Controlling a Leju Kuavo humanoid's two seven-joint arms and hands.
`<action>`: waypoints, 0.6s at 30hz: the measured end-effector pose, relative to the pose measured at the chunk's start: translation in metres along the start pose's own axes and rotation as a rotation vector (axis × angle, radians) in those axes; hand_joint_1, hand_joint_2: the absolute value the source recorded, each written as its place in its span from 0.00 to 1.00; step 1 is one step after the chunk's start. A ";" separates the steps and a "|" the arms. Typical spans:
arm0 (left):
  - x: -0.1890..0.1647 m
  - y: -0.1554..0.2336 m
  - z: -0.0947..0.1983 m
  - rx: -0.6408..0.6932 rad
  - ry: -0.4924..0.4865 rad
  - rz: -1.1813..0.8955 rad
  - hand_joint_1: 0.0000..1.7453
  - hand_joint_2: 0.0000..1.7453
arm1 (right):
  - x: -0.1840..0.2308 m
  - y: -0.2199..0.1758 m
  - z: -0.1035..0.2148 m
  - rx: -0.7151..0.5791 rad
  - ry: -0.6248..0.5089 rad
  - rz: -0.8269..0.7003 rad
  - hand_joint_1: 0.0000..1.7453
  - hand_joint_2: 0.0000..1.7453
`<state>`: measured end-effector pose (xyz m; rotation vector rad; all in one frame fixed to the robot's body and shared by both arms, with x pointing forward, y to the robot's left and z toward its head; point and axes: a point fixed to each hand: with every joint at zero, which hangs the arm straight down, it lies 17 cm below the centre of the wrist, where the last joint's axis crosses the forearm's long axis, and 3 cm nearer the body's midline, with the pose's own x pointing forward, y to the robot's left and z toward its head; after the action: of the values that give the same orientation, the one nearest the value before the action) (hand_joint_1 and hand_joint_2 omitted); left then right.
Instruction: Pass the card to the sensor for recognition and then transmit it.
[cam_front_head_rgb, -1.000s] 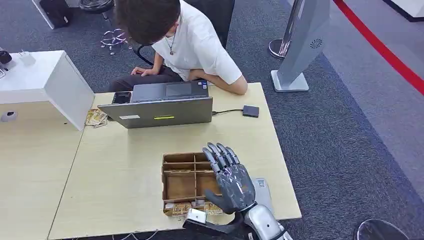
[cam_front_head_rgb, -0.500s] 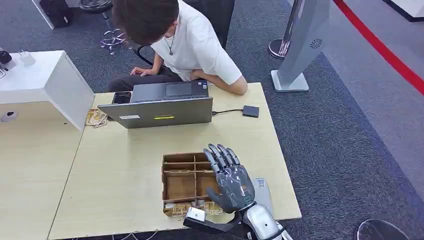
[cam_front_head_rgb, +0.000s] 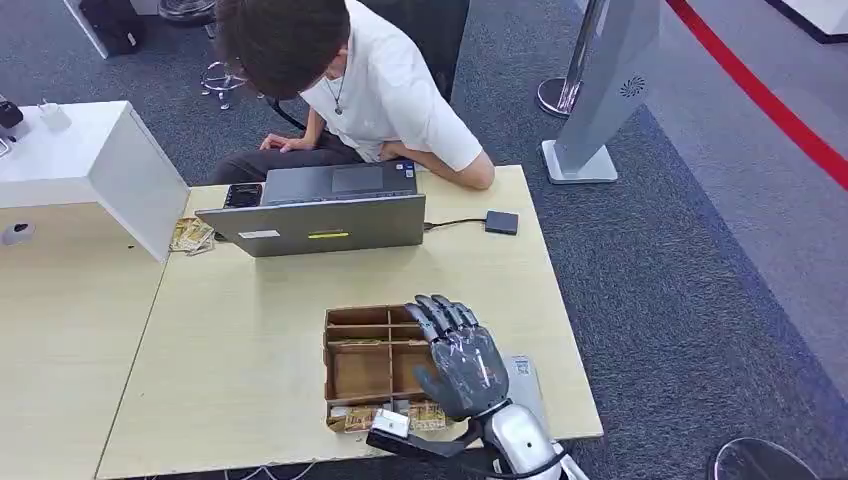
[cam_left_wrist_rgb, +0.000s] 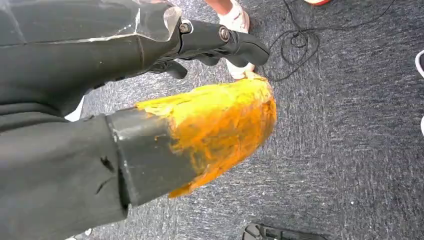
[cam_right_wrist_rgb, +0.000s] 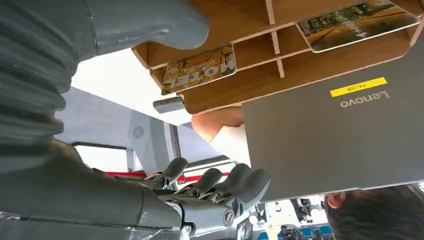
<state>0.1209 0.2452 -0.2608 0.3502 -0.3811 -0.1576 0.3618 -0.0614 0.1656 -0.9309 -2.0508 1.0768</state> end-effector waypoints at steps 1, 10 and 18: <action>0.000 0.000 0.000 0.000 0.000 0.000 0.00 0.00 | -0.001 0.001 0.000 0.002 0.002 0.003 0.27 1.00; 0.000 0.000 0.000 -0.001 0.000 -0.001 0.00 0.00 | -0.003 0.009 0.000 0.021 0.010 0.012 0.26 1.00; 0.000 -0.001 0.000 -0.002 -0.001 -0.005 0.00 0.00 | -0.006 0.016 0.002 0.038 0.017 0.021 0.26 1.00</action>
<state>0.1211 0.2446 -0.2608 0.3490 -0.3813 -0.1628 0.3687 -0.0606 0.1497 -0.9413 -2.0047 1.1111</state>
